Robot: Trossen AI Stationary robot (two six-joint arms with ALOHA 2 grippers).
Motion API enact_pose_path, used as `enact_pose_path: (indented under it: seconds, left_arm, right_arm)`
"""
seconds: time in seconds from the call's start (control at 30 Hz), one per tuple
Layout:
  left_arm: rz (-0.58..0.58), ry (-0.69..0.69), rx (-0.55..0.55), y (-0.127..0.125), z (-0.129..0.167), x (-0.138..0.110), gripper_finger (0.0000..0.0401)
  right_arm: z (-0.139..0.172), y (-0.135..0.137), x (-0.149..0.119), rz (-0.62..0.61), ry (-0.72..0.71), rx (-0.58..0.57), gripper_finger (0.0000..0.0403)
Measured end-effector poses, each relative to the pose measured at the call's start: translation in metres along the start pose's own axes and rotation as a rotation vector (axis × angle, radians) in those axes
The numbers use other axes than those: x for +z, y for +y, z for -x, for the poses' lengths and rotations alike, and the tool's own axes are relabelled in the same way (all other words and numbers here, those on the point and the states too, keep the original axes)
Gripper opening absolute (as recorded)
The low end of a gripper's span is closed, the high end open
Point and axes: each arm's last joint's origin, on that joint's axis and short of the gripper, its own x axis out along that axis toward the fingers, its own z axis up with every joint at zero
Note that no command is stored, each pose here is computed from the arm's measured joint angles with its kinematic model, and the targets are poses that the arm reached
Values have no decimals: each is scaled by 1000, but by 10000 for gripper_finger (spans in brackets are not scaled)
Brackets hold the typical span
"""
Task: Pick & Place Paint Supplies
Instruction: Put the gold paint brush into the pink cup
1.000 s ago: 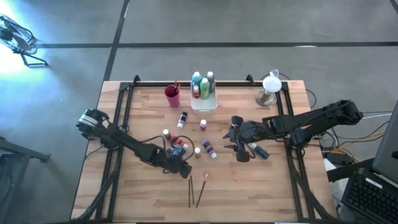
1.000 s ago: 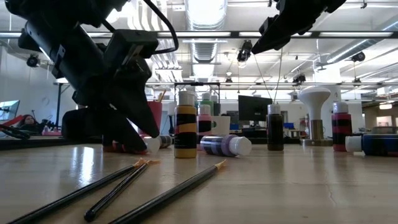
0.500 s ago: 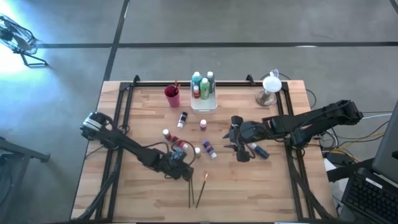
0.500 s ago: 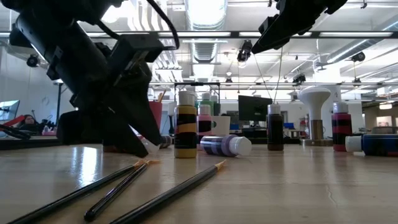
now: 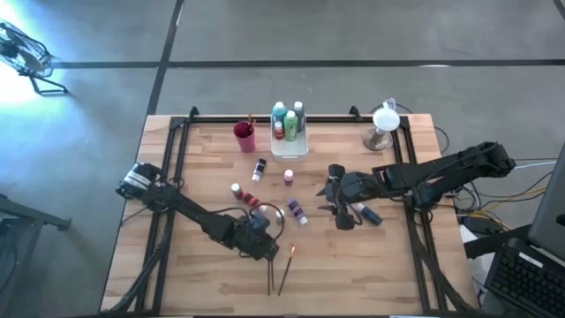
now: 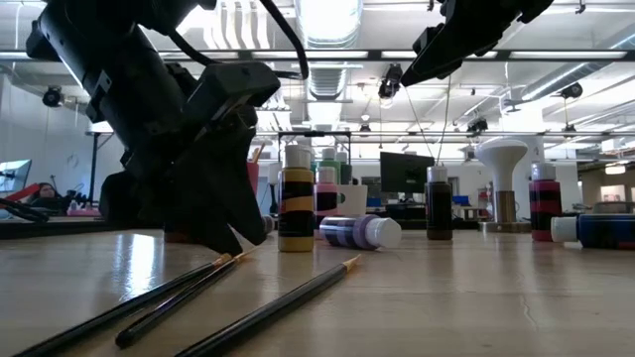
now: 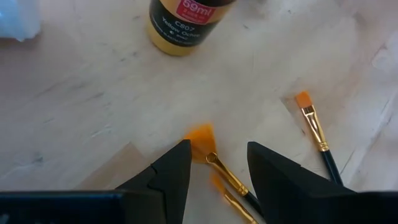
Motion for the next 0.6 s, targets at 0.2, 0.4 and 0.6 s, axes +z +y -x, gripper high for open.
enact_pose_path:
  seconds: [0.2,0.4,0.6]
  left_arm:
    - [-4,-5,1,0,2,1,165]
    - [-5,-15,9,1,1,1,165]
    - [-1,-62,51,4,-4,0,160]
  right_arm:
    - [0,0,0,0,0,0,169]
    - [0,0,0,1,1,0,181]
    - [0,0,0,0,0,0,191]
